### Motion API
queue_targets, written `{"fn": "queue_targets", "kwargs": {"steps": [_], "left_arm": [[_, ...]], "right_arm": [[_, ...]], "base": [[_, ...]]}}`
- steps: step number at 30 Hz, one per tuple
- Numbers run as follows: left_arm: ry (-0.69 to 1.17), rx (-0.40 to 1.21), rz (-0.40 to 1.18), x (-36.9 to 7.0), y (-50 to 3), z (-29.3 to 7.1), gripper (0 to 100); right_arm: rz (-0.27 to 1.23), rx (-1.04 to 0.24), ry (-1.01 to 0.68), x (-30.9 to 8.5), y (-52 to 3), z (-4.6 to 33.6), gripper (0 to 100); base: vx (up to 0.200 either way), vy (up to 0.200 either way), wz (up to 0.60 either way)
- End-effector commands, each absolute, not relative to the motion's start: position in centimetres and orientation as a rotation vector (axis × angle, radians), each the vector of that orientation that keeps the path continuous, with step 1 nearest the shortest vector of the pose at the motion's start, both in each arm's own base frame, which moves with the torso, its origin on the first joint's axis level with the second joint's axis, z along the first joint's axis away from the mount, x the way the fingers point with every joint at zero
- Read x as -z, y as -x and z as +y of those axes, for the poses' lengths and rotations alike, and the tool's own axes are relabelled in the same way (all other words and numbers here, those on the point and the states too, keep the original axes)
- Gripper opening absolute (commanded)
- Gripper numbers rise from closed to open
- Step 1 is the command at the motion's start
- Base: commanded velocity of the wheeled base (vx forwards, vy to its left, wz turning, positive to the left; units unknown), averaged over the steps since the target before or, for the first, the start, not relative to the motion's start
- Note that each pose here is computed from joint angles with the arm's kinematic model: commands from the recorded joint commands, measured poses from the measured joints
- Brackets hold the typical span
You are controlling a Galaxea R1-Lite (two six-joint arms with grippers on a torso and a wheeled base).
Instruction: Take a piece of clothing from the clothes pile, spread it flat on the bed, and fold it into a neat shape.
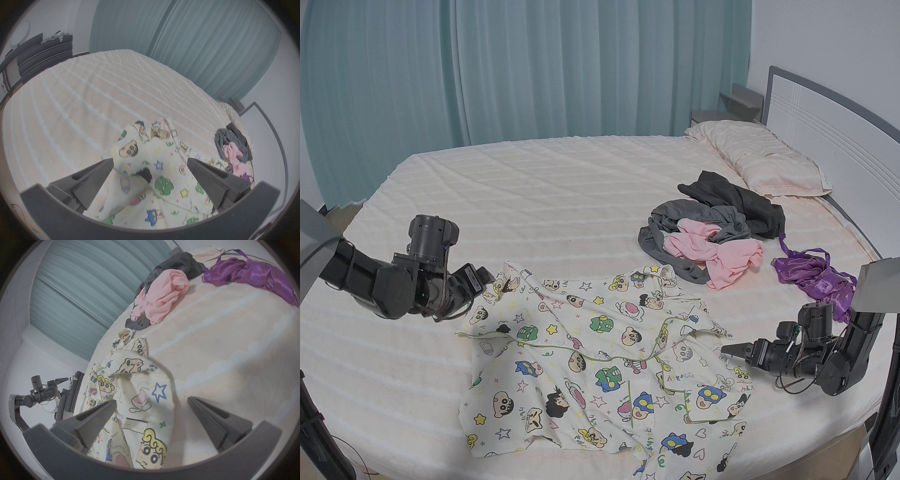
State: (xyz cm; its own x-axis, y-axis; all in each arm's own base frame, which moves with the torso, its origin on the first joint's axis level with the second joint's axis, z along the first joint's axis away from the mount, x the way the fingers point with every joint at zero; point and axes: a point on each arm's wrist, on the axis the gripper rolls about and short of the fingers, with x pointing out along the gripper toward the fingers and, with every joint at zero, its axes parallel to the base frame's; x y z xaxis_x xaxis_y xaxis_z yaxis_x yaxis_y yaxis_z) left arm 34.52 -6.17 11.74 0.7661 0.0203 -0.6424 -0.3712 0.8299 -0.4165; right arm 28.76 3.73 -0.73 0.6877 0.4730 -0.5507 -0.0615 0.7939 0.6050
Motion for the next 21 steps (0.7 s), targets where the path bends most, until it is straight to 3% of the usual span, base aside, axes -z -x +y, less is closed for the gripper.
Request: {"fn": "queue_targets", "kwargs": {"steps": [1, 10, 21], "left_arm": [[0.548, -0.164, 0.668, -12.4, -30.1, -8.1, 100], [0.589, -0.208, 0.725, -11.1, -27.7, -7.4, 100], [0.576, -0.196, 0.787, -9.8, -21.3, -6.8, 100]], "right_arm": [[0.806, -0.326, -0.593, 2.1, -28.8, 4.2, 0], [0.800, -0.301, -0.611, 2.4, -29.1, 3.4, 0], [0.569, -0.190, -0.662, -0.9, -28.8, -1.1, 0]], "base": [[0.000, 0.000, 0.00], [0.000, 0.000, 0.00], [0.000, 0.000, 0.00]]}}
